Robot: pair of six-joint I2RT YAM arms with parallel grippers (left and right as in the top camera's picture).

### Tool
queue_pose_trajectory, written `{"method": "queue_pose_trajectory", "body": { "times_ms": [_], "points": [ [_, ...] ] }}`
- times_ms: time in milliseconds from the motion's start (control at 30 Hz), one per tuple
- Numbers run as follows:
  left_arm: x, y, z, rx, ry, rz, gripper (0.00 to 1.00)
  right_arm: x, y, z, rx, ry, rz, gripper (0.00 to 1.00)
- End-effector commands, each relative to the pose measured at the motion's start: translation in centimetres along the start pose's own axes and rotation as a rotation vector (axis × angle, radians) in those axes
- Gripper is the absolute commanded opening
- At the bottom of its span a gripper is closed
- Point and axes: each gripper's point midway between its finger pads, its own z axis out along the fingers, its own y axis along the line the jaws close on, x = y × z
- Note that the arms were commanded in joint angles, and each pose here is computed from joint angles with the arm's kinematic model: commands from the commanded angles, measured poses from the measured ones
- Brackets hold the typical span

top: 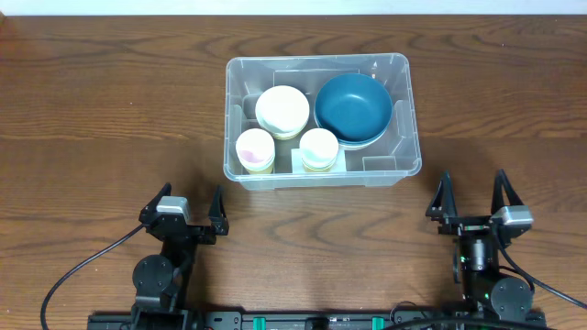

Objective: Pack container

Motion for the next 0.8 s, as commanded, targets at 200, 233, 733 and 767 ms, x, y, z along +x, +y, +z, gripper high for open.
{"method": "queue_pose_trajectory", "body": {
  "times_ms": [200,233,733,767],
  "points": [
    [1.6,0.0,0.1,0.006,0.051,0.004,0.98,3.0,-0.4,-0.2,0.016,0.108,0.007,0.99],
    [1.6,0.0,0.1,0.006,0.051,0.004,0.98,3.7,-0.6,-0.3,0.023,0.140,0.008,0.99],
    [1.6,0.0,0.1,0.006,0.051,0.004,0.98,7.8,-1.4,-1.2,0.052,0.308,-0.013,0.99],
    [1.6,0.0,0.1,0.006,0.051,0.004,0.98,7.7,-1.4,-1.2,0.052,0.308,-0.013,0.99]
  ]
}}
